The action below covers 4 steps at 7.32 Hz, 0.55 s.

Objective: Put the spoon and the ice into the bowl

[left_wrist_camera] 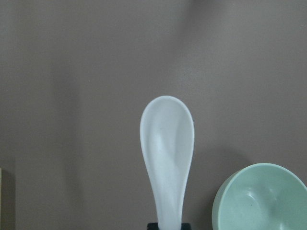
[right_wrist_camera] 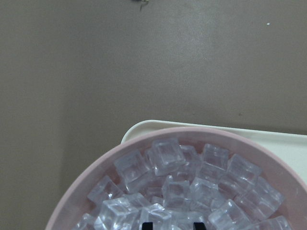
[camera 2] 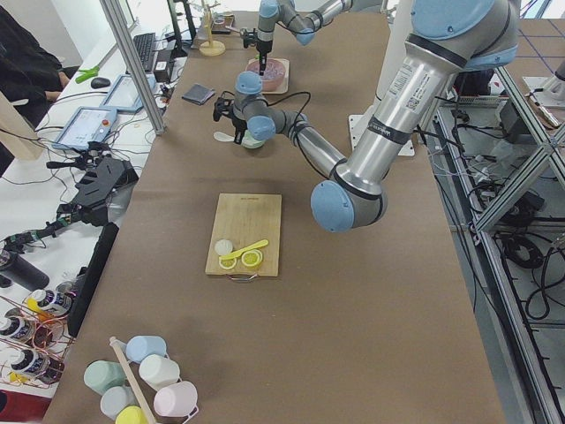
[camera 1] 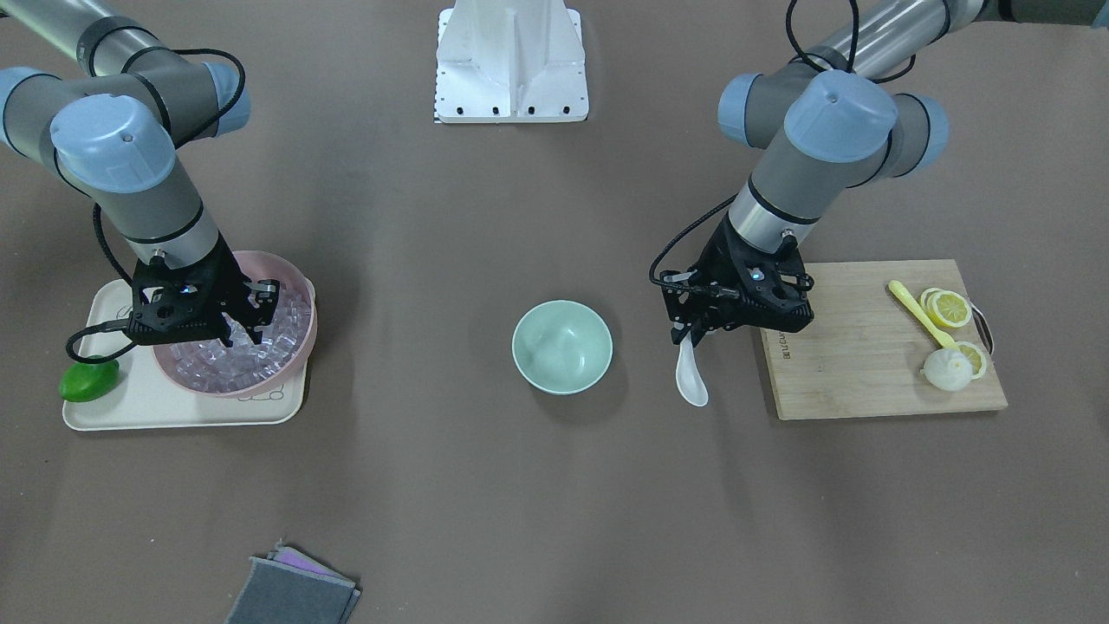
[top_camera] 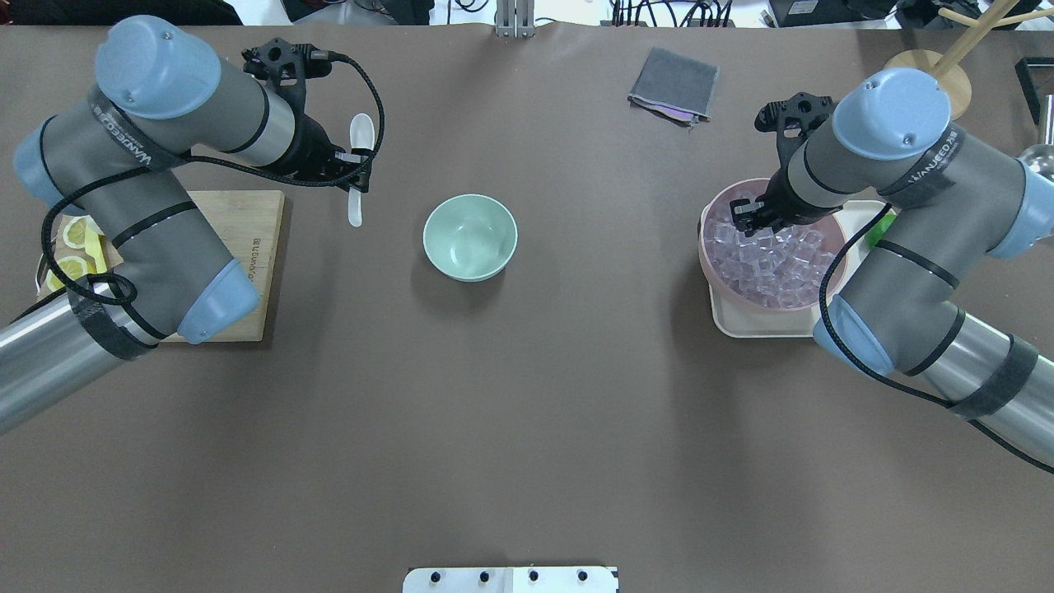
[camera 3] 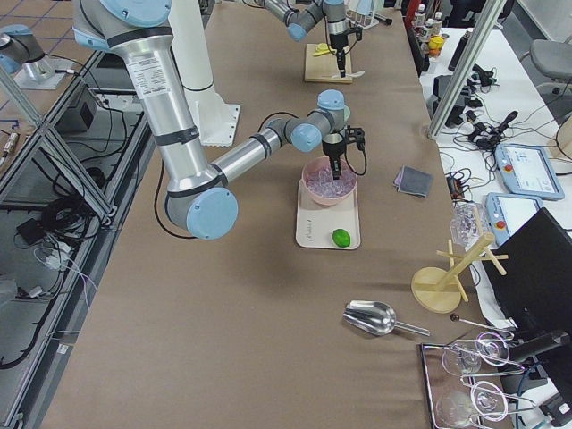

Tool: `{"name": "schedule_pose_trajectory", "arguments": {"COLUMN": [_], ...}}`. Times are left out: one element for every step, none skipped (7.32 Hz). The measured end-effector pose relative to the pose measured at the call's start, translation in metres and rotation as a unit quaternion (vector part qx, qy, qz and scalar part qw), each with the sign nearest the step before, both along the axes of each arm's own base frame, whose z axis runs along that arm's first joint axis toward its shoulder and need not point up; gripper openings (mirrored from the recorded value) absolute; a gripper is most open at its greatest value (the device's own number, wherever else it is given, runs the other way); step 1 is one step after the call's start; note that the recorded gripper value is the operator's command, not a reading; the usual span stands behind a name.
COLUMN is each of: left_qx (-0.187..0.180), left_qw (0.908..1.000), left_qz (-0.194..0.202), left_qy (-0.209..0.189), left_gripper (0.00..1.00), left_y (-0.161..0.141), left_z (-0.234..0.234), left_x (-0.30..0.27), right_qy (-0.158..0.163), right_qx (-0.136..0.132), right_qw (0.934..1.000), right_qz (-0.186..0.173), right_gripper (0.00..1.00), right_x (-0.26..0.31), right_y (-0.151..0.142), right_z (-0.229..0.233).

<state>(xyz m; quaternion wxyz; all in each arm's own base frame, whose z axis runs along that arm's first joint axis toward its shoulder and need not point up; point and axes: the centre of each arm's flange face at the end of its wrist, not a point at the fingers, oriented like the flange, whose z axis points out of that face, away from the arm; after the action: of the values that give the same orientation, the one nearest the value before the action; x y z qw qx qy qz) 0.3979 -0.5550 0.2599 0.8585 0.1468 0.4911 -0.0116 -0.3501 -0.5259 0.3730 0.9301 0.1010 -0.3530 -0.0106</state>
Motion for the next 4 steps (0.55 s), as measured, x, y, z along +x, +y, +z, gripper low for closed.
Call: {"name": "schedule_pose_trajectory", "arguments": {"left_qx": [-0.004,-0.015,-0.024,-0.035], "left_qw": [1.0,0.9998,0.9995,0.999], "left_qz": [-0.003,-0.006,-0.001,0.003], "left_qy": [0.007,0.014,0.02,0.026], "left_gripper": [0.0,0.0,0.0,0.0], "left_y": [-0.001,0.002,0.011,0.02], "left_z": [-0.011,-0.021,-0.029,-0.036], "left_x": [0.002,0.01,0.024,0.038], "right_qy": [-0.002,-0.005,-0.009,-0.015], "right_qx": [0.0,0.001,0.001,0.0], "right_qw": [1.0,0.9999,0.9998,0.9997], "right_qz": [0.006,0.011,0.015,0.02], "right_gripper": [0.0,0.0,0.0,0.0], "right_x": [0.006,0.012,0.017,0.019], "right_y": [-0.004,-0.009,-0.013,-0.016], "right_z": [-0.004,-0.008,-0.013,-0.019]}}
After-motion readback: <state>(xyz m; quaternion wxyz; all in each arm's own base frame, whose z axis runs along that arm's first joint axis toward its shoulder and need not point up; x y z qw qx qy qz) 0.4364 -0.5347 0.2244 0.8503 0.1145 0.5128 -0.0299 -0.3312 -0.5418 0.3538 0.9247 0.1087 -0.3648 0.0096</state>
